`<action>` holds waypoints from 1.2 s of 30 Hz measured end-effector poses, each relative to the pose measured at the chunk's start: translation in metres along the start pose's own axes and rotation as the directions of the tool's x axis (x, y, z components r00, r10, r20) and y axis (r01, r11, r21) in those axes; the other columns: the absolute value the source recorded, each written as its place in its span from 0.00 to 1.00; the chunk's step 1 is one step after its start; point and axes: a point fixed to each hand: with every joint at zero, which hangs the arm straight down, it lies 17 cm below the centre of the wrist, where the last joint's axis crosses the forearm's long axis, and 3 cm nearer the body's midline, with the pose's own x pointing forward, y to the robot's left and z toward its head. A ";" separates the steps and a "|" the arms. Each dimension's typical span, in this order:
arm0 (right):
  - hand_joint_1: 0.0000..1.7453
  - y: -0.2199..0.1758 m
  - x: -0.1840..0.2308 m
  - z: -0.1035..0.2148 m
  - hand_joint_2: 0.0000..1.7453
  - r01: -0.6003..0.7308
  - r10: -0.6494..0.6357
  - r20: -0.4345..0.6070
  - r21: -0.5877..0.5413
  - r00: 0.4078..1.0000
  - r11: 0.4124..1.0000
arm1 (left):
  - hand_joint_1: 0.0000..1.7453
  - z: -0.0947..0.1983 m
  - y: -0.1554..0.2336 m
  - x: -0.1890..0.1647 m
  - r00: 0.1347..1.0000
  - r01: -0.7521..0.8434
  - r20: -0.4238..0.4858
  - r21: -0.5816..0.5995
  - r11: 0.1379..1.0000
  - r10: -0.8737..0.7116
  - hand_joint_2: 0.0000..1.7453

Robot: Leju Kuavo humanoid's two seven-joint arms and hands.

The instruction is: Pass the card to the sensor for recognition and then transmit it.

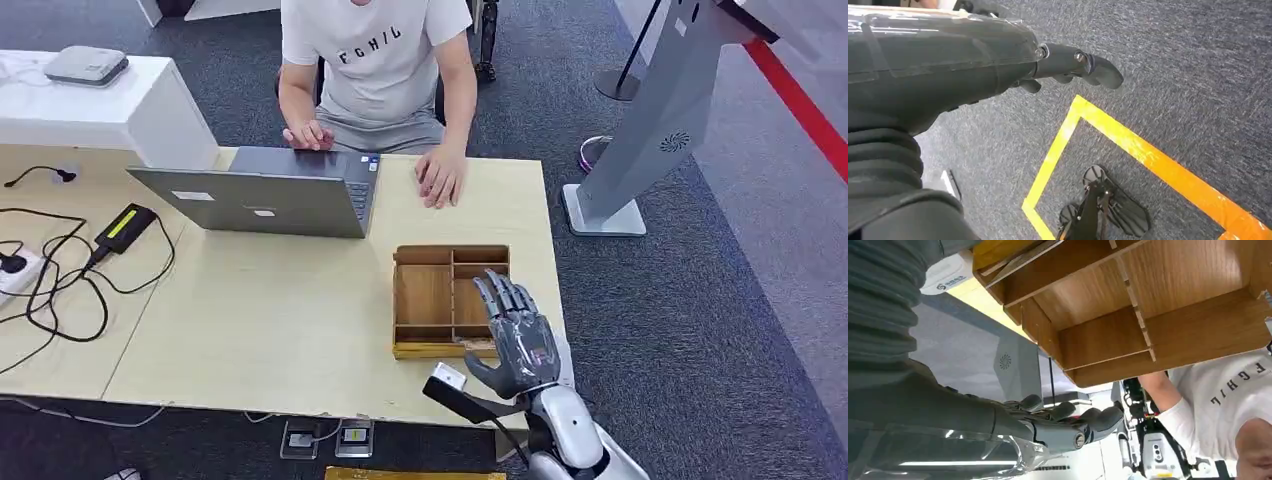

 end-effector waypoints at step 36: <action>0.00 0.015 -0.028 -0.006 1.00 -0.042 0.043 -0.052 0.021 0.998 0.999 | 0.00 0.000 0.000 0.004 1.000 0.010 0.013 -0.014 1.000 -0.010 0.00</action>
